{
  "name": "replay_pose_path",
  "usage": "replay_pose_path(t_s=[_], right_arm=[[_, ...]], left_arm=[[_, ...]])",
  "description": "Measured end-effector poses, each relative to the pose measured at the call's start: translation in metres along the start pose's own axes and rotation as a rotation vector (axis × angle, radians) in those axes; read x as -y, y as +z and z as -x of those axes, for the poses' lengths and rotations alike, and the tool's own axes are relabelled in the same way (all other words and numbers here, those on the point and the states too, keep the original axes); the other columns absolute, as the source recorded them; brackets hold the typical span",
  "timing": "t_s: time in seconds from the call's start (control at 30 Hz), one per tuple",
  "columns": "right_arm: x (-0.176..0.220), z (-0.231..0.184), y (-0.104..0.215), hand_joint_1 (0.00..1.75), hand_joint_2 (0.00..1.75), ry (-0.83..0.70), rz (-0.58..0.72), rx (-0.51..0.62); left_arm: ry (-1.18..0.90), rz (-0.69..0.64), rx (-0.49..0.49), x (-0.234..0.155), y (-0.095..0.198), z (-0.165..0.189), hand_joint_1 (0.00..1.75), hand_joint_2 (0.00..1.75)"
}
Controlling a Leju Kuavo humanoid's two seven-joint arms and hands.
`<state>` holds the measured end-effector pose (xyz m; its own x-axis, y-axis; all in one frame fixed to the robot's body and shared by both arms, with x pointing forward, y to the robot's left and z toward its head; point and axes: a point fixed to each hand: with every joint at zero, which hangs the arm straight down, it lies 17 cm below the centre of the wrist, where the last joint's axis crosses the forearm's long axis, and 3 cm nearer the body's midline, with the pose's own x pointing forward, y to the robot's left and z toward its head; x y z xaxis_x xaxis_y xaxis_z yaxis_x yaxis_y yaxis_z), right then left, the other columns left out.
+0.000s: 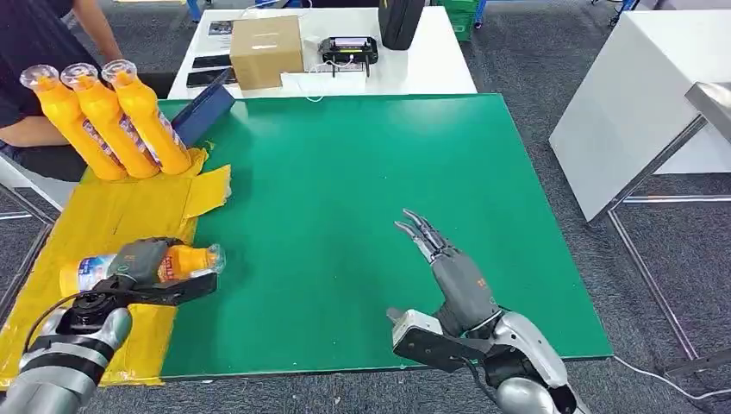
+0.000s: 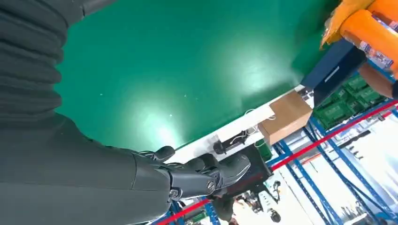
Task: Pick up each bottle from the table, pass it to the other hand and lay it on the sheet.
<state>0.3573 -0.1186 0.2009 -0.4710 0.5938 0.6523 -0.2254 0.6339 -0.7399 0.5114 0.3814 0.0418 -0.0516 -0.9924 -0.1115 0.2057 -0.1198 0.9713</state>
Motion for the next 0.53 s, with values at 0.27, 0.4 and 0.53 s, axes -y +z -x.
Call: replay_pose_path(t_s=[0.27,0.4,0.53], right_arm=[[0.004,-0.003,0.004,0.0,0.0,-0.009,0.032,0.034],[0.013,-0.014,0.011,0.0,0.0,-0.079,0.076,0.087],[0.036,-0.04,0.016,0.0,0.0,-0.173,0.192,0.205]], left_arm=[[0.156,-0.078,0.167,-0.016,0.011,-0.042,0.0,0.0],[0.472,-0.255,0.365,-0.064,0.042,-0.093,0.0,0.0],[0.945,-0.474,0.502,-0.147,0.08,-0.123,0.0,0.0]])
